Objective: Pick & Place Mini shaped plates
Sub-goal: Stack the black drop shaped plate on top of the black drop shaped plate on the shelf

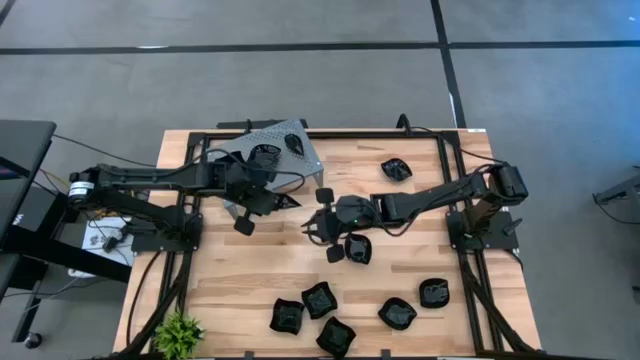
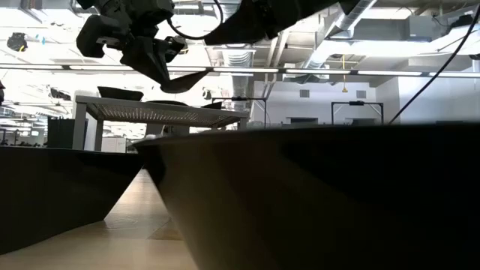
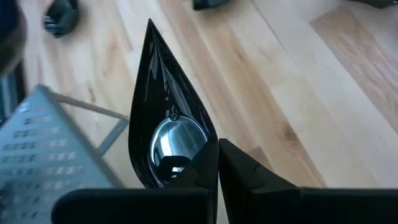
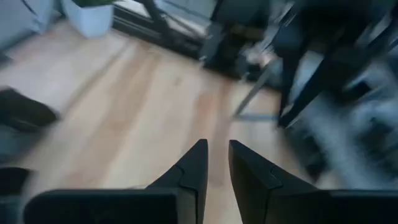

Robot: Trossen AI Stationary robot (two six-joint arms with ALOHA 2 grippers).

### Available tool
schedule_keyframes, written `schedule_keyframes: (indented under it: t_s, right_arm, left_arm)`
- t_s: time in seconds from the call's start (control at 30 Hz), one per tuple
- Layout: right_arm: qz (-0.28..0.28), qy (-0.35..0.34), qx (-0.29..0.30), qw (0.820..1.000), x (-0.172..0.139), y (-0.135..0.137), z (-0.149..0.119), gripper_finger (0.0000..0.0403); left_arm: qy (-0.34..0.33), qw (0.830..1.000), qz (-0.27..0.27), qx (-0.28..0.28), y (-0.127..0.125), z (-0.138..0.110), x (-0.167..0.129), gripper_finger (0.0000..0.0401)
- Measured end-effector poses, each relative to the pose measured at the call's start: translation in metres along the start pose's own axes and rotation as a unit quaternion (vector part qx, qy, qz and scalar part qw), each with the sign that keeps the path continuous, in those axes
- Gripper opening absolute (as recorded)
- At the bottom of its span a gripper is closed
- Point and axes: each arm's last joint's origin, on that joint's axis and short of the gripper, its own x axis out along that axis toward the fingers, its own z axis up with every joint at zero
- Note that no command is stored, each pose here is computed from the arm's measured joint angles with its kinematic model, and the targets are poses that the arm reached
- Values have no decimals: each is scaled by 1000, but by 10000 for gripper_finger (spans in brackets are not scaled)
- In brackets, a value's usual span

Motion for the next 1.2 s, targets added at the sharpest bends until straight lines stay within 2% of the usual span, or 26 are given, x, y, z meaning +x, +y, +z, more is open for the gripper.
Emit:
schedule_keyframes:
  t_s: [0.13,0.37,0.67,0.8,0.93,1.03,1.2]
  right_arm:
    - [-54,8,-79,995,-2,6,5,59]
    - [-51,6,-80,995,-2,6,5,74]
    - [-46,5,-92,995,-1,0,3,149]
    - [-48,9,-105,993,0,-3,2,167]
    - [-51,12,-108,993,0,-6,0,161]
    - [-50,14,-134,990,0,-7,0,144]
    - [-17,-1,-154,988,0,-5,0,111]
  left_arm:
    - [-2,1000,-15,15,-8,6,4,6]
    - [-32,998,-19,42,-20,17,0,6]
    - [-46,998,-11,43,-19,21,-1,6]
    - [-58,997,-6,44,-18,23,-1,8]
    - [-81,995,-33,45,-20,24,-1,7]
    - [-85,995,-40,39,-20,25,-1,8]
    - [-83,996,-40,7,-18,23,-1,8]
